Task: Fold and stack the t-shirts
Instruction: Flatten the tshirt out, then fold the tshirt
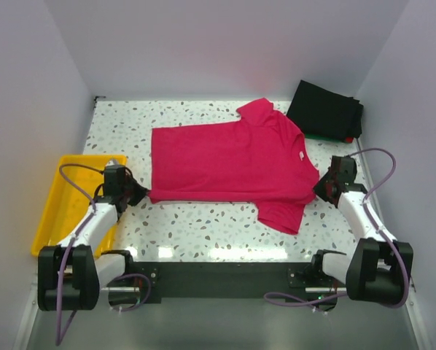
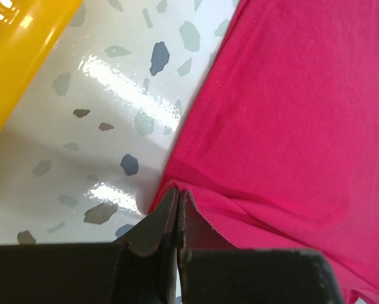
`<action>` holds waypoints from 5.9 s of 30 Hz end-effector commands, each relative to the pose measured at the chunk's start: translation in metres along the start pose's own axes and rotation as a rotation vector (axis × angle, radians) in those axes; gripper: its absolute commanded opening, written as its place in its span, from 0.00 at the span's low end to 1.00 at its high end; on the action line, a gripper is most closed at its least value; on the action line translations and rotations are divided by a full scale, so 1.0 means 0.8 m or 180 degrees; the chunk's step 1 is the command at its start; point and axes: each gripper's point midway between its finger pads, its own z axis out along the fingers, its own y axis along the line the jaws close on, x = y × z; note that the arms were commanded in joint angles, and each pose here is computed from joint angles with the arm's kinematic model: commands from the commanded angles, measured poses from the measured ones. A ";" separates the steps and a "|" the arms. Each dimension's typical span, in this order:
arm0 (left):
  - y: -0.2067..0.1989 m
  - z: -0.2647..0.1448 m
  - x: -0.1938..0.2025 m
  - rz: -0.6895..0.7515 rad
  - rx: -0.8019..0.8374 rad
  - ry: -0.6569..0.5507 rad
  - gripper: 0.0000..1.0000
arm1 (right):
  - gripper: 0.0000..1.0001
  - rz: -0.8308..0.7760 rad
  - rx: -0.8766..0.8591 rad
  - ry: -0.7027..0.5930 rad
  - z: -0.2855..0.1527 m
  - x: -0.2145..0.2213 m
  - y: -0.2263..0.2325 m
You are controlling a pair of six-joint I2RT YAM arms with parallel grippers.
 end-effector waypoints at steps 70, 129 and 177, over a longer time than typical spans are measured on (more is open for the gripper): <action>0.028 -0.020 0.023 0.0131 0.0096 -0.0209 0.05 | 0.00 0.0081 -0.0480 0.1073 -0.116 0.113 0.004; 0.072 -0.063 0.102 -0.0181 -0.0611 0.0037 0.39 | 0.00 -0.0148 -0.0747 0.0487 -0.194 0.054 0.019; -0.071 0.013 0.009 0.0121 -0.0556 0.0054 0.00 | 0.00 -0.0147 -0.1026 0.0263 -0.044 -0.067 0.150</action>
